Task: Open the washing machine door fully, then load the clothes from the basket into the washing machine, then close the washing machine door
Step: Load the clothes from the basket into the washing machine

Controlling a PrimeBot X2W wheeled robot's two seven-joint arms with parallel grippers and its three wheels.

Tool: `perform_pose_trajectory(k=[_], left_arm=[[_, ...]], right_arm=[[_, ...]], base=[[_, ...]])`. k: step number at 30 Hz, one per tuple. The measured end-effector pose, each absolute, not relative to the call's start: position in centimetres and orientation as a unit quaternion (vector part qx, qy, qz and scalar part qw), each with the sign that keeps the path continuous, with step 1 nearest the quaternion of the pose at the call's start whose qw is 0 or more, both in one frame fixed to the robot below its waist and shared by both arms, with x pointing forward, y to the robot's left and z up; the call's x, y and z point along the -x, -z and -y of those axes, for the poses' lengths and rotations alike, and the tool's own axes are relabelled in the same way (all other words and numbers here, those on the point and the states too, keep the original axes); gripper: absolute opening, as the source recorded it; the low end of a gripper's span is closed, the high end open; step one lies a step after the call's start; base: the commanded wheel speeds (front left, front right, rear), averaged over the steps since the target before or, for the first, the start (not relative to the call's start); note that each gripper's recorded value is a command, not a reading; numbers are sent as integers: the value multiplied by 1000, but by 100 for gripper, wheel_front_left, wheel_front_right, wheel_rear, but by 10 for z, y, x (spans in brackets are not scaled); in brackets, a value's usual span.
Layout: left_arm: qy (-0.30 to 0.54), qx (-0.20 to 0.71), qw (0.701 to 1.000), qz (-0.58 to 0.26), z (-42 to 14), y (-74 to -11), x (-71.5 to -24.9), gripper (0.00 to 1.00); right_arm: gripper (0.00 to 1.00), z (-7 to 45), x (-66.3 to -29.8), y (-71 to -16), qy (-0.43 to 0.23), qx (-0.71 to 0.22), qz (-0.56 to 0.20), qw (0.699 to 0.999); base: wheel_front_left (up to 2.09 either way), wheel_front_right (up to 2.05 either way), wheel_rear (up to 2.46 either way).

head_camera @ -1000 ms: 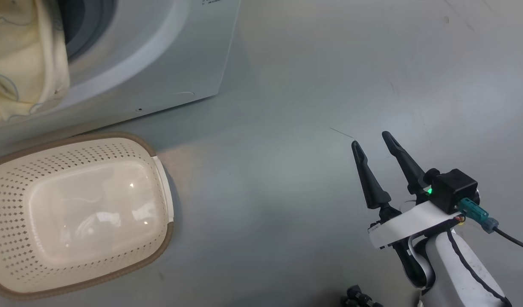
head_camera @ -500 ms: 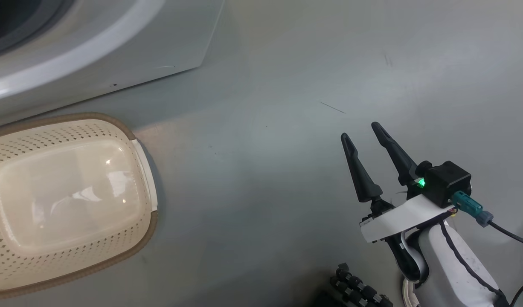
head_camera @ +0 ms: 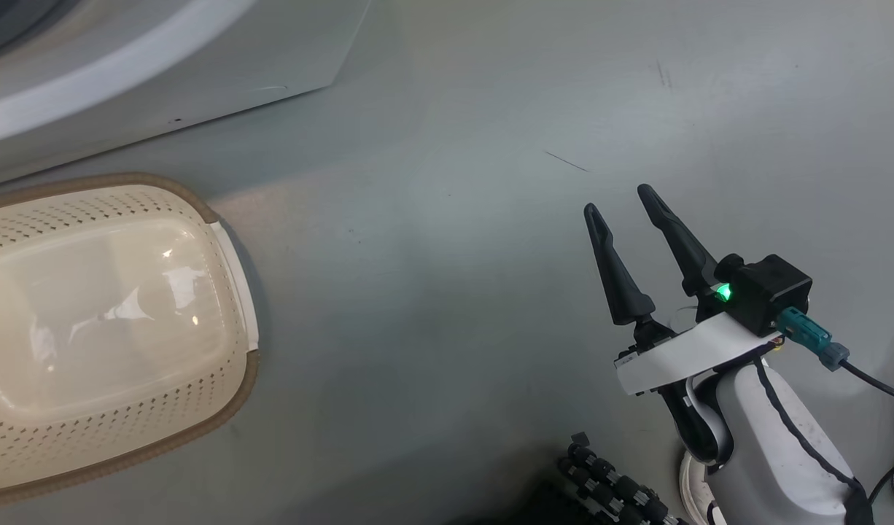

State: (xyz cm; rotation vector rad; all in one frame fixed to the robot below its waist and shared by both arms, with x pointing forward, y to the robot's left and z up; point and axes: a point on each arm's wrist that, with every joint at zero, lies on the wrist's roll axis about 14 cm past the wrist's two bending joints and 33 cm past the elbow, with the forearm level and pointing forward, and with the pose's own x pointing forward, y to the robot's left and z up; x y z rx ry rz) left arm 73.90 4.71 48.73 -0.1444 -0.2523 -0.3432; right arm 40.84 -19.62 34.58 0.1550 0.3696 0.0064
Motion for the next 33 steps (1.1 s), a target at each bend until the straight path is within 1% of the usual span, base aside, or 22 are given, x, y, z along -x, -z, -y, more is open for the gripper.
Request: perform_pose_trajectory(k=[2, 3, 4, 5, 6, 7, 8, 9, 10, 19, 28, 33], left_arm=[[171, 69, 976, 114, -46, -479, -738, 0], [171, 65, 977, 111, -46, -477, -738, 10], [171, 65, 977, 109, -46, -475, -737, 24], [171, 63, 978, 105, -46, -474, -737, 33], [171, 60, 978, 99, -46, -470, -736, 42], [171, 59, 979, 94, -46, -467, -736, 47], [170, 57, 979, 92, -47, -466, -735, 60], [168, 57, 980, 89, -48, -465, -735, 85], [167, 56, 980, 87, -49, -465, -735, 100], [144, 32, 989, 33, -53, -437, -726, 100], [162, 24, 986, 35, -38, -452, -712, 100], [159, 20, 987, 25, -42, -452, -706, 100]], right_arm=[[100, 196, -410, -346, -5, -77, -182, 980], [100, 196, -411, -346, -5, -77, -181, 980], [100, 196, -412, -346, -6, -77, -180, 981], [100, 196, -412, -346, -5, -77, -180, 981], [100, 196, -412, -346, -4, -77, -180, 981], [100, 196, -412, -347, -5, -77, -180, 981], [100, 195, -412, -347, -6, -78, -180, 981], [100, 195, -412, -347, -6, -78, -180, 981], [100, 195, -413, -347, -7, -78, -179, 981], [100, 195, -415, -350, -7, -80, -173, 982], [100, 191, -420, -358, -17, -82, -160, 984], [100, 186, -423, -362, -25, -85, -154, 984]], base=[[0, 0, 0], [0, 0, 0], [0, 0, 0], [0, 0, 0], [0, 0, 0], [0, 0, 0], [0, 0, 0], [0, 0, 0], [0, 0, 0], [0, 0, 0], [0, 0, 0], [0, 0, 0]])
